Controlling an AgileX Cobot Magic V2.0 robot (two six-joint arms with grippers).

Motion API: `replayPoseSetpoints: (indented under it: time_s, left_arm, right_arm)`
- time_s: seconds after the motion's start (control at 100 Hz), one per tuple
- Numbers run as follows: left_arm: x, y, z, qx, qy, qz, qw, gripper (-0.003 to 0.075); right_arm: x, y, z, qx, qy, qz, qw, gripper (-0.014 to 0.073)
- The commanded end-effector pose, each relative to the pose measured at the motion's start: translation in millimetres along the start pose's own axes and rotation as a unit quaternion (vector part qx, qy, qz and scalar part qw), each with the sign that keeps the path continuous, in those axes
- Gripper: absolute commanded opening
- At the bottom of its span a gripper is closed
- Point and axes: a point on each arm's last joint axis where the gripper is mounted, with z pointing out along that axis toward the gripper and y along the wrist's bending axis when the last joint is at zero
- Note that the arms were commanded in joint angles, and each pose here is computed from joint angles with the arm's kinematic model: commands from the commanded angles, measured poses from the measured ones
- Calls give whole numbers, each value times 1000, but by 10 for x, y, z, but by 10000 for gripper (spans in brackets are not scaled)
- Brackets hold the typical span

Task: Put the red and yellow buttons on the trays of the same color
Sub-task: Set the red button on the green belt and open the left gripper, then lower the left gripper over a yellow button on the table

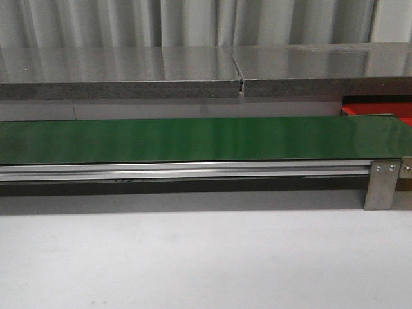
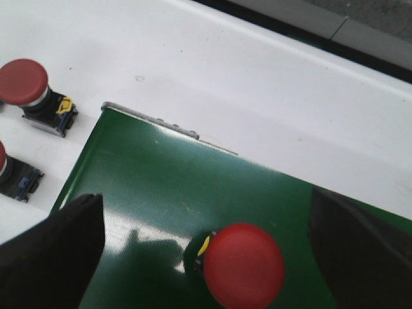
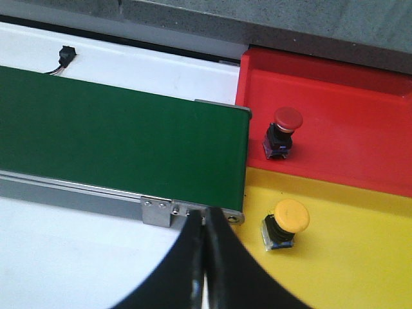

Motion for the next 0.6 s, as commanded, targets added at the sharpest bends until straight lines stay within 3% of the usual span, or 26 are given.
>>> replayPoseSetpoints:
  time_s: [0.0, 0.23, 0.59]
  left_arm:
    - [-226, -81, -280, 25, -68, -2, 997, 627]
    - [-265, 111, -292, 2, -66, -18, 998, 620]
    - [-264, 944, -358, -99, -51, -76, 991, 620]
  right_arm:
    - [-135, -9, -58, 4, -48, -3, 999, -68]
    - [-135, -9, -58, 4, -48, -3, 999, -68]
    - [-135, -9, -58, 4, -48, -3, 999, -68]
